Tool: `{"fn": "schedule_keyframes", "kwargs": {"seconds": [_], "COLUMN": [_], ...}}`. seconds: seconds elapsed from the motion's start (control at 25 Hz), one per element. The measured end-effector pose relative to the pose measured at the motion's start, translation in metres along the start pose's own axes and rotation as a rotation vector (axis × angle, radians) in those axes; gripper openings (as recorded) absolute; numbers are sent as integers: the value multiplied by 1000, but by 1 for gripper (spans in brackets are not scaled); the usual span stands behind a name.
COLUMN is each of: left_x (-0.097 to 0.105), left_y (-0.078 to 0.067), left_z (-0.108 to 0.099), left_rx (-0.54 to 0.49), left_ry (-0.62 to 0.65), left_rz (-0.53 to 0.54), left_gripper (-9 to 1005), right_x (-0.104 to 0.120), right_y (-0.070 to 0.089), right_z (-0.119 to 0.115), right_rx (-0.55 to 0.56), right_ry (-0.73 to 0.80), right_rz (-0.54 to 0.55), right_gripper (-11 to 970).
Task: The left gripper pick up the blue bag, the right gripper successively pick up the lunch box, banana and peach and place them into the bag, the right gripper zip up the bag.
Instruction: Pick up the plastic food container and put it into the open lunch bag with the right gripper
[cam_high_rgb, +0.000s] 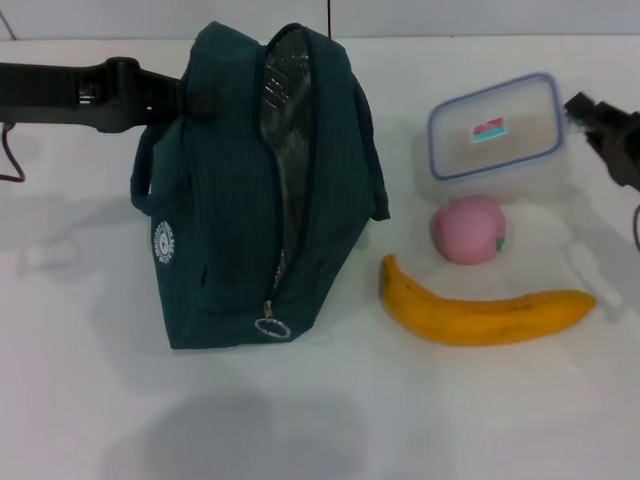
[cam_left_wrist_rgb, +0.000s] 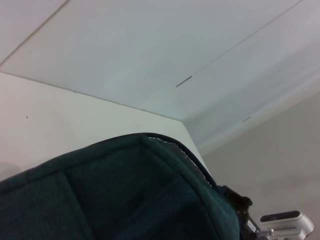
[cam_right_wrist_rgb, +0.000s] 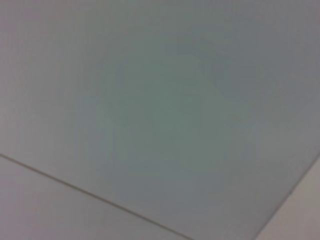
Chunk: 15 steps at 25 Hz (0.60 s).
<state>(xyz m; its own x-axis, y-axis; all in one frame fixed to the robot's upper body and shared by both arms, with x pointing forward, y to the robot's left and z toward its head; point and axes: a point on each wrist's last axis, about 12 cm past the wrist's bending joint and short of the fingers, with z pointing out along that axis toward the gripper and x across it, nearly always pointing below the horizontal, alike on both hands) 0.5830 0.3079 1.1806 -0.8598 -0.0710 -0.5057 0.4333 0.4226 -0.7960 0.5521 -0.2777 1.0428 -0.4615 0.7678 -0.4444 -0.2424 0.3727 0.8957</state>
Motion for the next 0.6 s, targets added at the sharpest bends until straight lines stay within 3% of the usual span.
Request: {"fn": "schedule_keyframes", "kwargs": {"seconds": [0.6], "left_x": [-5], "left_y": [-4], "left_z": [8], "left_rx": [16], "left_ry": [16], "left_rz": [18], "left_gripper": [32], "right_x": [-23], "right_y": [6], "right_z": [-33], "right_rx": [-123], "right_ry": [-187], "right_rz": [51], "right_gripper": [95]}}
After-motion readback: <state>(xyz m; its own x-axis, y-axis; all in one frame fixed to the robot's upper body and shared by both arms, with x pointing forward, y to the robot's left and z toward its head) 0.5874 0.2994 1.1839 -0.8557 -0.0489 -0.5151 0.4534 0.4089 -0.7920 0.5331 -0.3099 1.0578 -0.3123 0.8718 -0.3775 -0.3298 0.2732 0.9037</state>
